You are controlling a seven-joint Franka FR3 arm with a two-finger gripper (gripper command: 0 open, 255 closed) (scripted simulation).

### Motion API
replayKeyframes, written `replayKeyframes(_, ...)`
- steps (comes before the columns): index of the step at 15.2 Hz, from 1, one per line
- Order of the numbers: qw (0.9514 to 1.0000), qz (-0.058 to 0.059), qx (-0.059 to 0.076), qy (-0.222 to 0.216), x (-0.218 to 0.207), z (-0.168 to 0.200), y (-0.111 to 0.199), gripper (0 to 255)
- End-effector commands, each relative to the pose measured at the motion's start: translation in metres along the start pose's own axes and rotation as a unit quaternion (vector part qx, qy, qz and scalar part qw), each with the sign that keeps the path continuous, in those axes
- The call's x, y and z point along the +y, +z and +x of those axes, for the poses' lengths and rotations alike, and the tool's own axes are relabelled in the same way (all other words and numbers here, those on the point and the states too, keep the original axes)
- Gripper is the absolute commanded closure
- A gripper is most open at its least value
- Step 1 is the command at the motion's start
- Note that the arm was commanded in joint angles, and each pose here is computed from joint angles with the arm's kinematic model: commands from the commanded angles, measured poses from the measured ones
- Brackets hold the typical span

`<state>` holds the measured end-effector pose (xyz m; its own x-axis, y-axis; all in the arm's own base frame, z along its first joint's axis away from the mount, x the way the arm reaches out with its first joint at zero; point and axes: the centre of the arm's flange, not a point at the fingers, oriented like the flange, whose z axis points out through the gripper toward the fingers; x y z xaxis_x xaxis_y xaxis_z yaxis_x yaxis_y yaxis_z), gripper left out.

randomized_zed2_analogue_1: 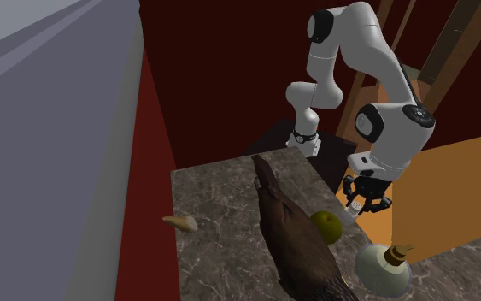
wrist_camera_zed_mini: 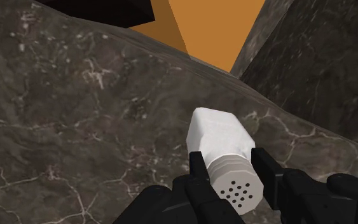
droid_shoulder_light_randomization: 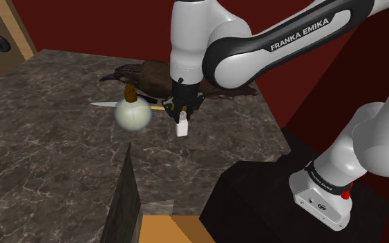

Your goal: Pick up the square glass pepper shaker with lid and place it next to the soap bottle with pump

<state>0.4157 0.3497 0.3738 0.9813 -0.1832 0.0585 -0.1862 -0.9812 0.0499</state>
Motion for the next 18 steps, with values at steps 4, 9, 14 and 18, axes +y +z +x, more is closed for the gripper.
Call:
replayKeyframes(4, 1.0, 0.0, 0.0, 0.0, 0.0, 0.0, 0.0, 0)
replayKeyframes(9, 1.0, 0.0, 0.0, 0.0, 0.0, 0.0, -0.013, 0)
replayKeyframes(14, 1.0, 0.0, 0.0, 0.0, 0.0, 0.0, -0.05, 0)
replayKeyframes(18, 1.0, 0.0, 0.0, 0.0, 0.0, 0.0, -0.05, 0)
